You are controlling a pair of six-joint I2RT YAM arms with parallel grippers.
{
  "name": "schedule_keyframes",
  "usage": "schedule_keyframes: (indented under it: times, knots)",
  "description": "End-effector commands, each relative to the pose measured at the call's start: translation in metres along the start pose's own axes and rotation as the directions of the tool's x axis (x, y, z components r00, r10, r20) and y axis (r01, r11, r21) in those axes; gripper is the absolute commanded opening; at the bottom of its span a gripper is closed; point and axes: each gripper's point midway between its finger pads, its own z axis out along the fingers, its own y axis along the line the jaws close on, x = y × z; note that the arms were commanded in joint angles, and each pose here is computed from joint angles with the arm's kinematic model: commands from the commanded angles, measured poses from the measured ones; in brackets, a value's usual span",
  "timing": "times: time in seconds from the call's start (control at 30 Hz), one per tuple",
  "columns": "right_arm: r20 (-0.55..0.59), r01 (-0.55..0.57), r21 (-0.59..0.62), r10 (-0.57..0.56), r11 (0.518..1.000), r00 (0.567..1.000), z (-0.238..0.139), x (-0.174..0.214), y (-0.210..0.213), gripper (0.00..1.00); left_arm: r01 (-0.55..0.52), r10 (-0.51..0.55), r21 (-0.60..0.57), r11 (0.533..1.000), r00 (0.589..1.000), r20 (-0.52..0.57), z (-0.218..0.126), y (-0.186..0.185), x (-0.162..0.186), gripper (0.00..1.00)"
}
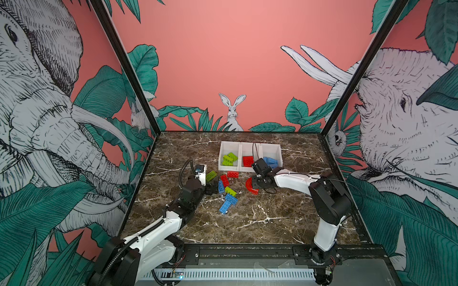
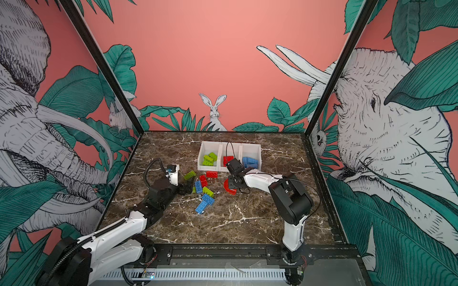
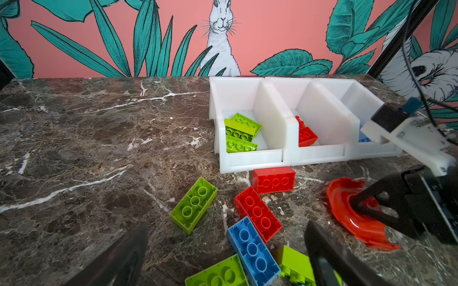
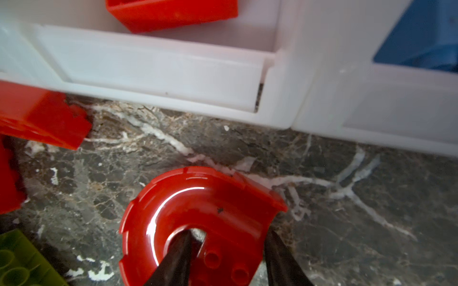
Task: Sort the legos into containers by color
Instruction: 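Lift the red arch piece with the right gripper toward the bin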
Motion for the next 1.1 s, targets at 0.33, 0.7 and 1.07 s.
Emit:
schedule_keyframes:
  times: [0.33, 0.7, 1.07]
  knots:
    - [-0.009, -0.017, -0.006, 0.017, 1.000, 1.000, 0.009, 0.000, -0.002, 0.39, 0.006, -0.007, 0.014, 1.000, 1.000, 0.029, -0.003, -0.003, -0.011, 0.99]
    - [0.057, -0.001, -0.057, 0.004, 0.998, 0.998, -0.013, -0.013, 0.007, 0.28, 0.008, -0.008, 0.015, 1.000, 1.000, 0.028, -0.003, -0.003, -0.011, 0.99]
    - [0.250, 0.002, -0.089, 0.020, 0.996, 0.968, -0.083, -0.043, 0.006, 0.25, 0.005, -0.006, 0.009, 1.000, 0.999, 0.032, -0.003, -0.002, -0.010, 0.99]
